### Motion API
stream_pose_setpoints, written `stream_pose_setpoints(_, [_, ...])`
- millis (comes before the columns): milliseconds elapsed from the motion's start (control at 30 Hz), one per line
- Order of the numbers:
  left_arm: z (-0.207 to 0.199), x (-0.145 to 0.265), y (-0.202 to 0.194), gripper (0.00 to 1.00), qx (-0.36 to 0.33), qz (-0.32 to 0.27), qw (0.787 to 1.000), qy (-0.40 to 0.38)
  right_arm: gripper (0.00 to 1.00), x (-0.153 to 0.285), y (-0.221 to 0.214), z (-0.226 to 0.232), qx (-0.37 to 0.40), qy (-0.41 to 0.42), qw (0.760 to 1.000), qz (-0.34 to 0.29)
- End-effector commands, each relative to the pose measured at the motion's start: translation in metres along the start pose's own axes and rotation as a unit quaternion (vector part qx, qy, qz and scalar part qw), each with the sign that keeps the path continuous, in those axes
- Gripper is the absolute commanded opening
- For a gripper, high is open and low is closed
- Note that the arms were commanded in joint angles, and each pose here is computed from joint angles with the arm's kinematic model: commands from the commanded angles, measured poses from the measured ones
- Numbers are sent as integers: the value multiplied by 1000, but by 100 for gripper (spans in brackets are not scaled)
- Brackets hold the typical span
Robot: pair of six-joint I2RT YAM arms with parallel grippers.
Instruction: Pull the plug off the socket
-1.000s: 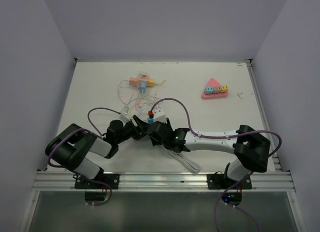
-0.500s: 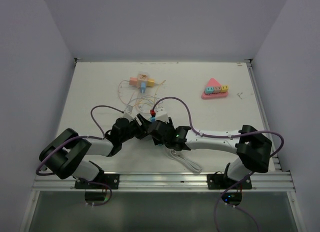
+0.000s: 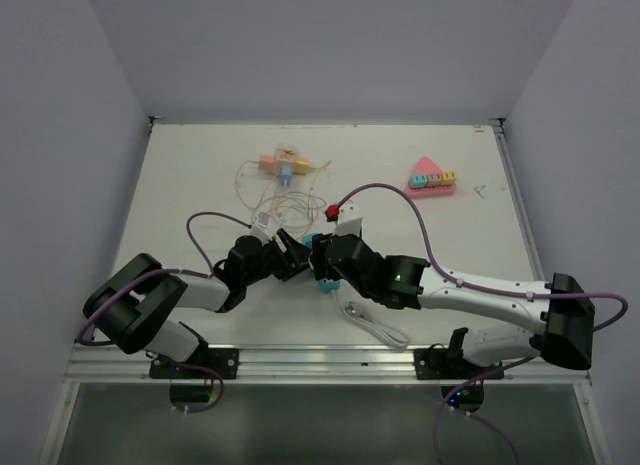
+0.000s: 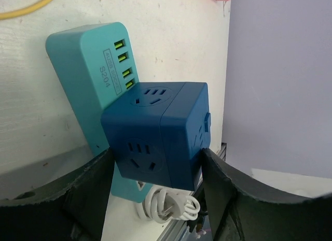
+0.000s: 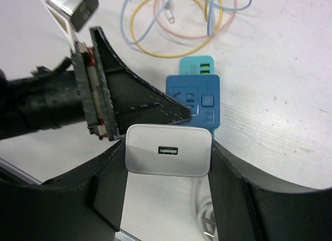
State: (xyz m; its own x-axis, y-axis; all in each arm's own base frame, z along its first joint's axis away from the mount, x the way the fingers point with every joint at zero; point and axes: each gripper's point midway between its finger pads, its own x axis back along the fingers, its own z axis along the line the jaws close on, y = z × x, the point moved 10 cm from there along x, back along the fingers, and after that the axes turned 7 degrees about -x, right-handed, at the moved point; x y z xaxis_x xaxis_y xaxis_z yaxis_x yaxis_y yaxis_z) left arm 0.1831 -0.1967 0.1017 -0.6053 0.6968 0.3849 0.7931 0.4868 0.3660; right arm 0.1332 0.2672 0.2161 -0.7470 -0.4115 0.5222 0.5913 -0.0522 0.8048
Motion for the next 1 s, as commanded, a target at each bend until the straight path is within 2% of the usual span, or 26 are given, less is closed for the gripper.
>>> stream_pose_setpoints(0, [59,10,-24,60,-15,36,984,172,0,-1,17,9,-43,15,997,-55])
stream_pose_setpoints(133, [58,12,-24,60,-14,36,985,170,0,0,25,-8,-62,-21,996,-67])
stream_pose_setpoints(300, [54,14,-23,61,-15,33,987,159,0,4,34,-70,-106,-116,985,-74])
stream_pose_setpoints(467, [49,15,-22,62,-16,34,988,147,0,1,32,-133,-146,-196,969,-37])
stream_pose_setpoints(633, [49,15,-22,63,-16,37,989,144,0,-13,30,-156,-164,-195,965,52])
stream_pose_setpoints(733, [49,15,-23,64,-16,38,989,143,0,-21,33,-165,-175,-191,962,84])
stream_pose_setpoints(967, [48,15,-23,68,-15,39,989,141,18,-49,34,-197,-203,-209,945,150])
